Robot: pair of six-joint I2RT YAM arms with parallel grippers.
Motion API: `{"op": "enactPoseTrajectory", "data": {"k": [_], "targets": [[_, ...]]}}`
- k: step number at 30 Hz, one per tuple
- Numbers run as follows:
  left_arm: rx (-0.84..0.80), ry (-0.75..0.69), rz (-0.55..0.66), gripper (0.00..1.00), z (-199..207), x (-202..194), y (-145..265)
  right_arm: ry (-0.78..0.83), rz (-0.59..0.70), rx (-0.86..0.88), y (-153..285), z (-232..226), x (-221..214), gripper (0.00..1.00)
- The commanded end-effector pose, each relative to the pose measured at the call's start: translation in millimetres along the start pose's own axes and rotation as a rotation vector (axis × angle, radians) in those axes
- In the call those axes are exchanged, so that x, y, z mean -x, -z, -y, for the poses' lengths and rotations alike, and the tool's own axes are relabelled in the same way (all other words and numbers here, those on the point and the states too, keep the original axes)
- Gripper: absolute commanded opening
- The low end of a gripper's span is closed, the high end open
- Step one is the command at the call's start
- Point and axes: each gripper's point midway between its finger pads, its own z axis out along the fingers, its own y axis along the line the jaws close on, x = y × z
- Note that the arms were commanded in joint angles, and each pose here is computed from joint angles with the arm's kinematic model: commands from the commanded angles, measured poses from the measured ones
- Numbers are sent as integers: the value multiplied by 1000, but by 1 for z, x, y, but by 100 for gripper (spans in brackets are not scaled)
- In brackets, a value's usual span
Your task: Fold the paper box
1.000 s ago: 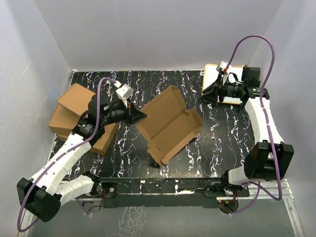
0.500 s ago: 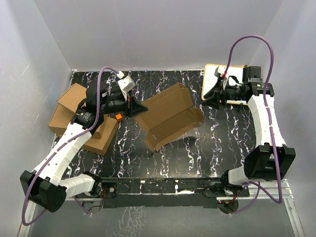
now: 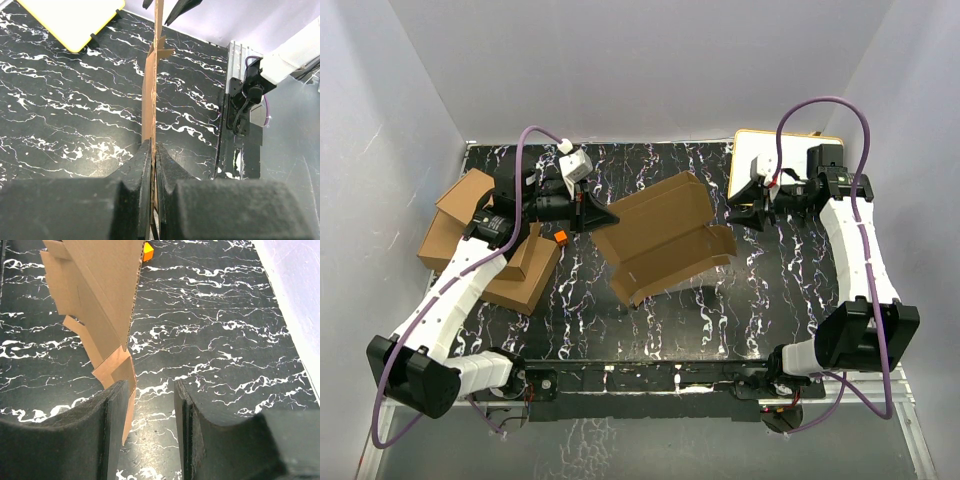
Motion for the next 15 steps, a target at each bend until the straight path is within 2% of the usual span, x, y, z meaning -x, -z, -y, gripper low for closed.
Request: {"op": "enactPoseTrajectory", "data": {"k": [1,4,10,15], "targets": [[-73,-45,35,0,11,14,4,124,77,61,-10,-9,13,46],[-87,-39,40,0,12,15,3,125,75,86,-20,-14,8,44],[-106,-29,44,0,13,13,4,118,87,109,-31,-18,1,36],[-110,-30,50,0,12,14,4,114,105,134,-34,-27,5,35]]}}
